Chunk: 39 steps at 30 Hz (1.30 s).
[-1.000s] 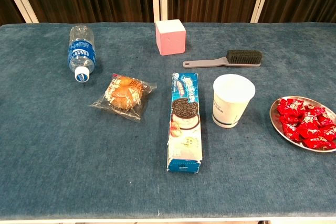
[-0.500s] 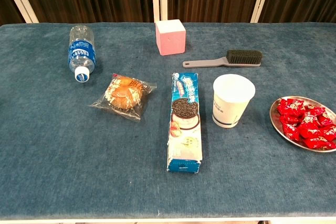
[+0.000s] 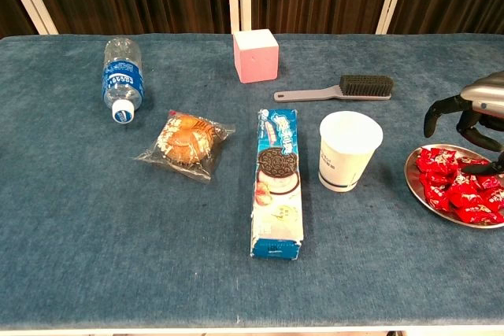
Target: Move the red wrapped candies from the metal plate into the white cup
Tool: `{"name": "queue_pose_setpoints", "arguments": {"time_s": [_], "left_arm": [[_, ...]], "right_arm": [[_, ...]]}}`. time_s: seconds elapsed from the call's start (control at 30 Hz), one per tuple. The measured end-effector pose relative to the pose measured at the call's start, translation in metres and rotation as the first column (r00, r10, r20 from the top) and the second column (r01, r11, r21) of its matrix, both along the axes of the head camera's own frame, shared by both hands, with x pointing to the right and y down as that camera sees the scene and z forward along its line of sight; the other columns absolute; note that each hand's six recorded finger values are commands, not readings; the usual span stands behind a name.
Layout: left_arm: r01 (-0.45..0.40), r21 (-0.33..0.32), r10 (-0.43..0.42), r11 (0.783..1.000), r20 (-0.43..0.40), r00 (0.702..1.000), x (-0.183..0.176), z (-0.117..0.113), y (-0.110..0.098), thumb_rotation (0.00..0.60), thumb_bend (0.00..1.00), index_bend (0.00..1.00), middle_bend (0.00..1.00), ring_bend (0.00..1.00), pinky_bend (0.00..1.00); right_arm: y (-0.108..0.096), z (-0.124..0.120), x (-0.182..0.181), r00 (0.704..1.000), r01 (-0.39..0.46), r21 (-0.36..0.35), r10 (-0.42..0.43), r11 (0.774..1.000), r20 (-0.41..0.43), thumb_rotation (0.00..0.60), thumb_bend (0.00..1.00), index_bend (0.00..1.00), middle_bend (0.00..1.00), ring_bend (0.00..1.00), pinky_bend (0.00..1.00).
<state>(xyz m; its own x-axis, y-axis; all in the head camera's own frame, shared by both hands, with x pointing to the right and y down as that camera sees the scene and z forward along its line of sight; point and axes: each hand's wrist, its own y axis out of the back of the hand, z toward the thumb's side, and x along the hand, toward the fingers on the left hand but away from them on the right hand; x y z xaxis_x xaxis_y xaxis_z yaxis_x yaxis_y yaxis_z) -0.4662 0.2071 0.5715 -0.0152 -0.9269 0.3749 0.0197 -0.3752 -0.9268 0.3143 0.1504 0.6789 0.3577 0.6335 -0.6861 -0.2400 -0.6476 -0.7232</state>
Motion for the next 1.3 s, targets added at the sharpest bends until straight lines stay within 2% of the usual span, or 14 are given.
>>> {"name": "queue_pose_setpoints", "arguments": {"time_s": [0.37, 0.53, 0.67, 0.8, 0.9, 1.13, 1.3], "left_arm": [[0.008, -0.002, -0.008, 1.000, 0.007, 1.000, -0.003, 0.000, 0.000, 0.600, 0.02, 0.12, 0.07, 0.00, 0.00], [0.014, -0.004, -0.014, 1.000, 0.009, 1.000, -0.004, 0.000, 0.001, 0.600, 0.02, 0.12, 0.07, 0.00, 0.00], [0.016, -0.001, -0.016, 1.000, 0.009, 1.000, -0.005, 0.000, 0.002, 0.600, 0.02, 0.12, 0.06, 0.00, 0.00], [0.018, 0.003, -0.018, 1.000, 0.009, 1.000, -0.006, -0.002, 0.002, 0.600, 0.02, 0.12, 0.06, 0.00, 0.00], [0.019, 0.006, -0.019, 1.000, 0.010, 1.000, -0.006, -0.003, 0.002, 0.600, 0.02, 0.12, 0.06, 0.00, 0.00], [0.019, 0.010, -0.019, 1.000, 0.007, 1.000, -0.006, -0.003, 0.002, 0.600, 0.02, 0.12, 0.06, 0.00, 0.00], [0.023, 0.009, -0.023, 1.000, 0.009, 1.000, -0.008, -0.003, 0.003, 0.600, 0.02, 0.12, 0.06, 0.00, 0.00]], "right_arm": [[-0.004, 0.015, -0.006, 1.000, 0.012, -0.044, -0.012, 0.999, -0.013, 0.600, 0.52, 0.46, 0.84, 0.97, 1.00], [-0.004, 0.020, -0.005, 1.000, 0.012, -0.056, -0.013, 0.998, -0.018, 0.600, 0.61, 0.57, 0.85, 0.98, 1.00], [-0.005, 0.019, -0.005, 1.000, 0.008, -0.047, -0.009, 0.999, -0.016, 0.600, 0.63, 0.63, 0.85, 0.98, 1.00], [-0.012, 0.008, -0.004, 1.000, -0.002, -0.010, 0.002, 1.000, 0.002, 0.600, 0.63, 0.64, 0.85, 0.98, 1.00], [-0.019, -0.010, -0.006, 0.999, -0.014, 0.034, 0.013, 0.999, 0.035, 0.600, 0.63, 0.64, 0.85, 0.98, 1.00], [-0.036, -0.056, -0.043, 0.981, 0.000, 0.116, -0.022, 0.993, 0.191, 0.600, 0.63, 0.61, 0.85, 0.98, 1.00], [-0.036, -0.054, -0.072, 0.968, 0.048, 0.118, -0.075, 0.992, 0.239, 0.600, 0.63, 0.57, 0.85, 0.98, 1.00]]}}
